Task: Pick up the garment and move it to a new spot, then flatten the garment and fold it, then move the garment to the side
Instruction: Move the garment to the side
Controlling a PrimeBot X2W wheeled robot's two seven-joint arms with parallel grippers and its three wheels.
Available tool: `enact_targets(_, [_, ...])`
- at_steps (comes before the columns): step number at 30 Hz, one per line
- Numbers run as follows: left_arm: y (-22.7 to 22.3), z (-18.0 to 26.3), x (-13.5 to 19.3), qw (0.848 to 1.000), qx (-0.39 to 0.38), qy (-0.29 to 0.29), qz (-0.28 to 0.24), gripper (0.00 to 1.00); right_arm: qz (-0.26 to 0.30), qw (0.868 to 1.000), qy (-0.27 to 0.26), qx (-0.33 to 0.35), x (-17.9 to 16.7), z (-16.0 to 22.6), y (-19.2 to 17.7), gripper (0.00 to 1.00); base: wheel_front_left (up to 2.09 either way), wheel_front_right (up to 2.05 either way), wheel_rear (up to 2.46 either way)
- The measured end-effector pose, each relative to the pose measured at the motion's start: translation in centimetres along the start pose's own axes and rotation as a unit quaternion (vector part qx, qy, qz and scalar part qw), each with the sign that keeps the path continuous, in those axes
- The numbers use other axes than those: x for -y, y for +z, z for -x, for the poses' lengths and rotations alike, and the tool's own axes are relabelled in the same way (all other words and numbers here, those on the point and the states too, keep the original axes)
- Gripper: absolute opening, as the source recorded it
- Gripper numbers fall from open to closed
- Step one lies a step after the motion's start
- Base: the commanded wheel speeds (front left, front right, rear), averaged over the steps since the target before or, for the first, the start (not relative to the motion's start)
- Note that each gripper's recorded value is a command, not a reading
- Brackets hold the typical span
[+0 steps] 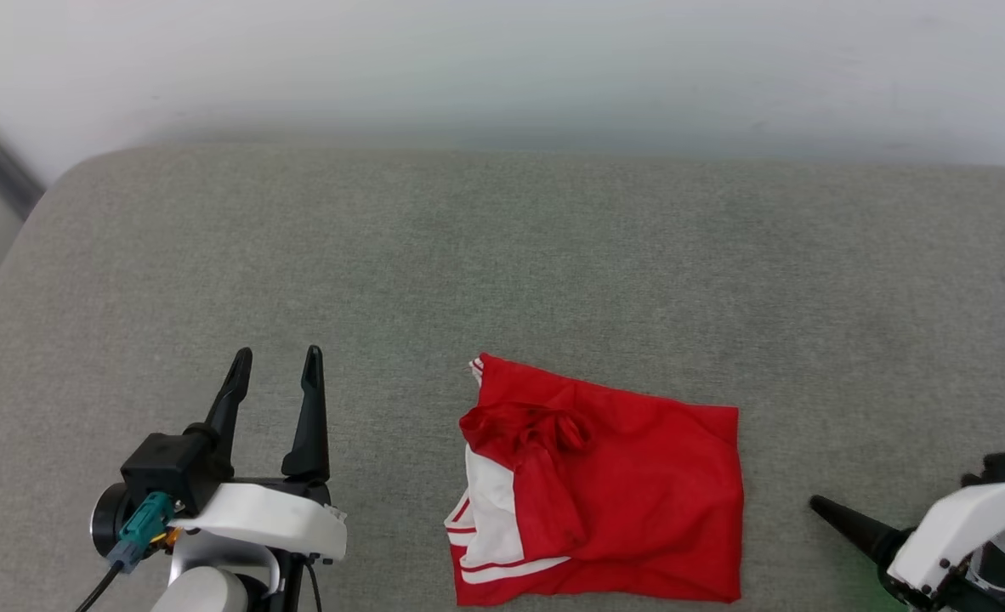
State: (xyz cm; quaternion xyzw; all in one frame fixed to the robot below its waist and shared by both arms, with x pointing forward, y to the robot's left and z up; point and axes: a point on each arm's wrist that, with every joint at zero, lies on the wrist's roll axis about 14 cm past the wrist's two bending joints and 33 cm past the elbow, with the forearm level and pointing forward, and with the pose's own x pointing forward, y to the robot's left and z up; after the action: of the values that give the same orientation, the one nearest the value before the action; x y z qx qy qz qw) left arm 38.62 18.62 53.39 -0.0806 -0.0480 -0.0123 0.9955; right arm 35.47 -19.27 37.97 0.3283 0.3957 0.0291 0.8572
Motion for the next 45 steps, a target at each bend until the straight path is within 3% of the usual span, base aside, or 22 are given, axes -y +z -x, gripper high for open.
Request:
enact_targets(3, [-0.1, 0.0, -0.8, 1.0, -0.001, 0.011, 0.0, 1.0, -0.039, 0.995, 0.057, -0.077, -3.3, -1.9, -1.9, 1.0, 0.0, 0.0, 0.0])
enact_targets(6, [-0.5, -0.1, -1.4, 1.0, -0.004, 0.021, -0.001, 1.0, -0.051, 0.988, 0.098, -0.111, -6.3, -3.4, -2.7, 1.0, 0.0, 0.0, 0.0])
enact_targets(11, [-1.0, -0.1, -2.2, 0.999, -0.009, 0.031, -0.005, 1.0, -0.048, 0.976, 0.118, -0.174, -8.4, -5.2, -4.9, 1.0, 0.0, 0.0, 0.0])
enact_targets(13, [-1.0, -0.1, -2.6, 0.999, -0.008, 0.037, -0.008, 1.0, -0.042, 0.974, 0.119, -0.187, -8.8, -5.7, -5.2, 0.0, 0.0, 0.0, 0.0])
enact_targets(20, [-1.0, 0.3, -2.8, 0.999, -0.008, 0.039, -0.016, 1.0, 0.008, 0.979, 0.116, -0.167, -9.3, -5.4, -4.3, 0.0, 0.0, 0.0, 0.0])
enact_targets(21, [-1.3, 0.3, -2.4, 0.999, -0.01, 0.033, -0.019, 1.0, 0.076, 0.984, 0.098, -0.13, -8.6, -4.5, -2.3, 0.0, 0.0, 0.0, 0.0])
enact_targets(25, [-1.3, -0.5, -1.2, 1.0, -0.007, 0.012, -0.018, 1.0, 0.171, 0.981, 0.047, -0.074, -6.4, -2.7, 0.9, 0.0, 0.0, 0.0, 0.0])
enact_targets(28, [-1.6, -1.2, 0.3, 1.0, -0.009, -0.01, -0.013, 1.0, 0.238, 0.971, -0.014, -0.029, -3.7, -0.9, 4.1, 0.0, 0.0, 0.0, 0.0])
enact_targets(34, [-2.2, -3.6, 5.2, 0.997, -0.007, -0.083, -0.001, 1.0, 0.296, 0.949, -0.109, 0.024, 0.3, 3.2, 8.3, 0.0, 0.0, 0.0, 0.0])
enact_targets(41, [-3.1, -7.1, 11.6, 0.983, -0.004, -0.181, 0.011, 1.0, 0.316, 0.918, -0.231, 0.072, 6.2, 8.1, 13.6, 0.0, 0.0, 0.0, 0.0])
enact_targets(45, [-4.7, -8.9, 14.1, 0.974, -0.014, -0.225, 0.013, 1.0, 0.304, 0.906, -0.276, 0.102, 8.9, 9.3, 16.5, 0.0, 0.0, 0.0, 0.0])
